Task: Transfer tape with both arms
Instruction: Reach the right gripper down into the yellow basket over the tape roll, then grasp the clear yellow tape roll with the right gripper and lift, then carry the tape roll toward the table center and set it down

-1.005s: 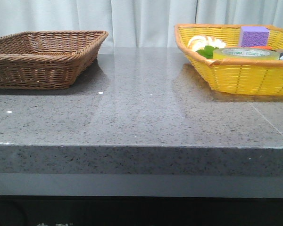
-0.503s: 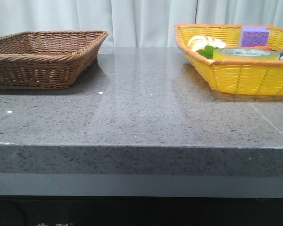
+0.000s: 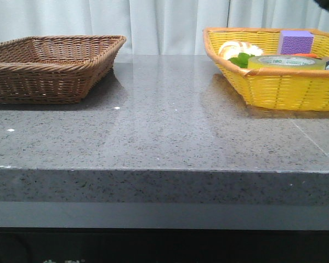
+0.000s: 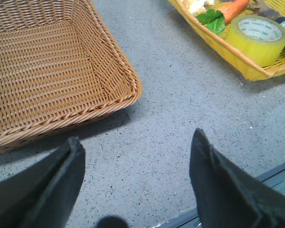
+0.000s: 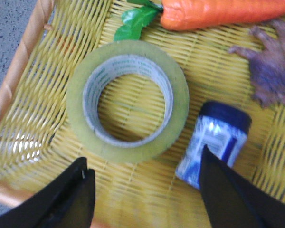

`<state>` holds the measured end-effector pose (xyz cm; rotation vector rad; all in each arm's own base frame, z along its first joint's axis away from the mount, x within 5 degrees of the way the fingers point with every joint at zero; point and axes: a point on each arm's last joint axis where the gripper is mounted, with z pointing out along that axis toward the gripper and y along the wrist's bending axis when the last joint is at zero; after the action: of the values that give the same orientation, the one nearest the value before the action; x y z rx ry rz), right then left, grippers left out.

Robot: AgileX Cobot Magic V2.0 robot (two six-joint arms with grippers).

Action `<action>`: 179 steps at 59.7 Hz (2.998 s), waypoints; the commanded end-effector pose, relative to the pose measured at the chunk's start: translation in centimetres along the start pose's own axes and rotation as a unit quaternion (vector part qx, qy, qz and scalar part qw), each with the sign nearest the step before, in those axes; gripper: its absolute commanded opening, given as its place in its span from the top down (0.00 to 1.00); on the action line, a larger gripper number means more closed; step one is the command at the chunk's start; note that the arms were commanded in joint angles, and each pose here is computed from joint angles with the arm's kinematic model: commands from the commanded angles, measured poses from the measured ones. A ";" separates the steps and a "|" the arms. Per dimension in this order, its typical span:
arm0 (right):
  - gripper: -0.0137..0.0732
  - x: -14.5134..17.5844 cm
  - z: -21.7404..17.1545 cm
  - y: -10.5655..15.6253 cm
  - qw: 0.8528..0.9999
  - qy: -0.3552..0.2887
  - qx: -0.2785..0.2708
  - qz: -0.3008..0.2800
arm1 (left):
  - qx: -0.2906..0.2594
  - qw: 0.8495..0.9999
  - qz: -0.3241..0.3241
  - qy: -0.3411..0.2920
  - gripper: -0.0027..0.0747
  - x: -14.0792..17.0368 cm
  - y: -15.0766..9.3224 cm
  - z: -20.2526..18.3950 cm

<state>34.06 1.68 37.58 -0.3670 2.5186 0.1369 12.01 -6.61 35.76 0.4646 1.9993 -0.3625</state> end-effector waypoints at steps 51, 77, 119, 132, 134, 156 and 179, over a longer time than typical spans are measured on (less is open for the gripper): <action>0.64 -3.6 9.7 -2.1 0.996 0.031 -0.038 -0.068 | 0.009 0.999 -0.004 -0.047 0.36 -1.5 -0.3 -0.5; 0.65 -4.3 1.2 -0.6 0.995 -0.044 -0.017 -0.086 | 0.009 0.999 -0.004 -0.047 0.36 -1.5 -0.3 -0.5; 0.65 -4.6 -1.4 16.7 0.949 -0.104 -0.150 -0.258 | 0.009 0.999 -0.004 -0.047 0.36 -1.5 -0.3 -0.5; 0.65 -4.3 3.4 19.3 0.942 -0.057 -0.139 -0.299 | 0.009 0.999 -0.007 -0.047 0.36 -1.5 -0.3 -0.5; 0.65 -4.3 4.1 19.5 0.942 -0.054 -0.137 -0.302 | 0.009 0.999 -0.007 -0.047 0.36 -1.5 -0.3 -0.5; 0.65 -4.5 8.9 19.6 0.944 -0.040 -0.111 -0.309 | 0.009 0.999 -0.008 -0.047 0.36 -1.5 -0.3 -0.5; 0.46 -4.4 10.1 19.4 0.942 -0.033 -0.092 -0.322 | 0.009 0.999 -0.008 -0.047 0.36 -1.5 -0.3 -0.5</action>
<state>37.75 23.40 28.31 -1.2724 2.3171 0.1247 12.00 -6.62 35.76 0.4632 1.9999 -0.3660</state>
